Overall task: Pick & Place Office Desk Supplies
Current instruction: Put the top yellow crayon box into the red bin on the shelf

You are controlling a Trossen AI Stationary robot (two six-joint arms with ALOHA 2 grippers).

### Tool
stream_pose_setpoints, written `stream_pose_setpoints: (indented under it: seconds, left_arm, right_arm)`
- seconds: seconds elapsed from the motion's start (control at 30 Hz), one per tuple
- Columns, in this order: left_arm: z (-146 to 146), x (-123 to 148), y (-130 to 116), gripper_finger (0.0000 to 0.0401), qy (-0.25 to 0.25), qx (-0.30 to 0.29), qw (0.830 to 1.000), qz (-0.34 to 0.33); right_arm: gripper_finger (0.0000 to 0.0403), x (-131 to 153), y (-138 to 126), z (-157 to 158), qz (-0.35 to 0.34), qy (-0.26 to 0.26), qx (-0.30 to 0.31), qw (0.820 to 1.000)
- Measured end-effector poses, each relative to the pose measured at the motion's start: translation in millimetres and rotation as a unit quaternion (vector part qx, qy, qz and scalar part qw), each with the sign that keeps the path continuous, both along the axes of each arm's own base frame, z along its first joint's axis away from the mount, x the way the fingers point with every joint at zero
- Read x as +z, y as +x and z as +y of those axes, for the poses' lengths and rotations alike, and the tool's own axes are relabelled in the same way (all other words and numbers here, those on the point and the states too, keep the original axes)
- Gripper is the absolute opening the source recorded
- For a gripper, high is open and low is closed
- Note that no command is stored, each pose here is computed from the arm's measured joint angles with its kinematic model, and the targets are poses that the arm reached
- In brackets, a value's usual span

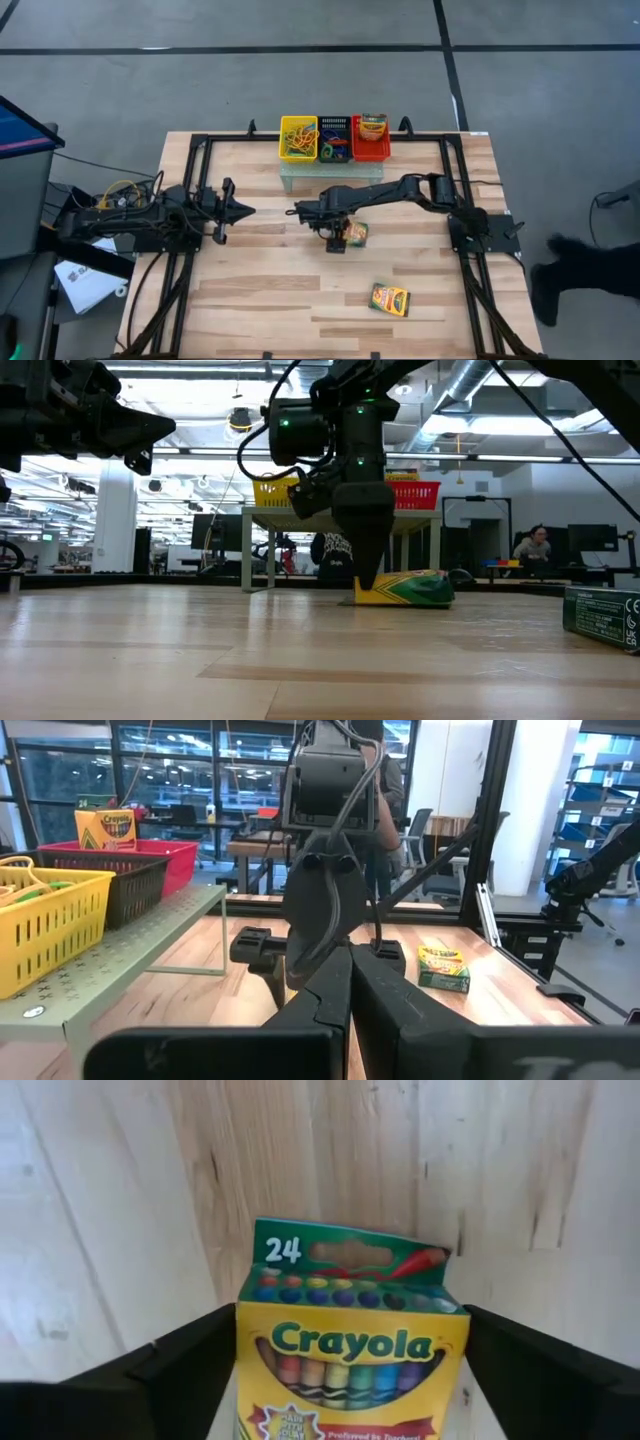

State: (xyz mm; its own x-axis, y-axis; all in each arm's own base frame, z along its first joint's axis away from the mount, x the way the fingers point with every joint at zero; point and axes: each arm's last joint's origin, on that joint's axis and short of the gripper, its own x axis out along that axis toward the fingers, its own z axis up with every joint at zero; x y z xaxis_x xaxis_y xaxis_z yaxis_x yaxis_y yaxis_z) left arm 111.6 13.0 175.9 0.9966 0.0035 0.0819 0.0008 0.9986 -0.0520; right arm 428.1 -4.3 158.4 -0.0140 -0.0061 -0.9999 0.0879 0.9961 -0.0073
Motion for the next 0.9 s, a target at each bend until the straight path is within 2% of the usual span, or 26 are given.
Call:
stream_pose_setpoints:
  seconds: [0.17, 0.37, 0.5, 0.6, 0.7, 0.77, 0.9]
  left_arm:
    - [0.0, 0.0, 0.0, 0.0000, 0.000, 0.000, 1.000, 0.000]
    - [0.0, -0.1, 0.0, 0.0000, 0.000, 0.000, 1.000, 0.000]
    - [0.0, 0.1, 0.0, 0.0000, 0.000, 0.000, 1.000, 0.000]
    - [0.0, 0.0, 0.0, 0.0000, 0.000, 0.000, 1.000, 0.000]
    - [0.0, 0.0, 0.0, 0.0000, 0.000, 0.000, 1.000, 0.000]
    - [0.0, 0.0, 0.0, 0.0000, 0.000, 0.000, 1.000, 0.000]
    - [0.0, -0.1, 0.0, 0.0000, 0.000, 0.000, 1.000, 0.000]
  right_arm:
    - [0.0306, -0.3, -3.9, 0.1, 0.021, 0.029, -0.003, 0.999]
    - [0.0294, 1.4, -2.8, 0.4, 0.011, 0.030, -0.002, 0.999]
    - [0.0293, 27.5, -4.4, 2.5, -0.037, 0.029, 0.003, 0.999]
    - [0.0293, 56.7, -4.6, 6.5, -0.105, 0.027, 0.009, 0.994]
    - [0.0293, 90.1, -5.6, 13.8, -0.203, 0.021, 0.033, 0.978]
    - [0.0293, 108.4, -9.2, 20.9, -0.286, 0.011, 0.052, 0.957]
    - [0.0293, 111.3, -26.7, 31.7, -0.390, 0.012, 0.063, 0.919]
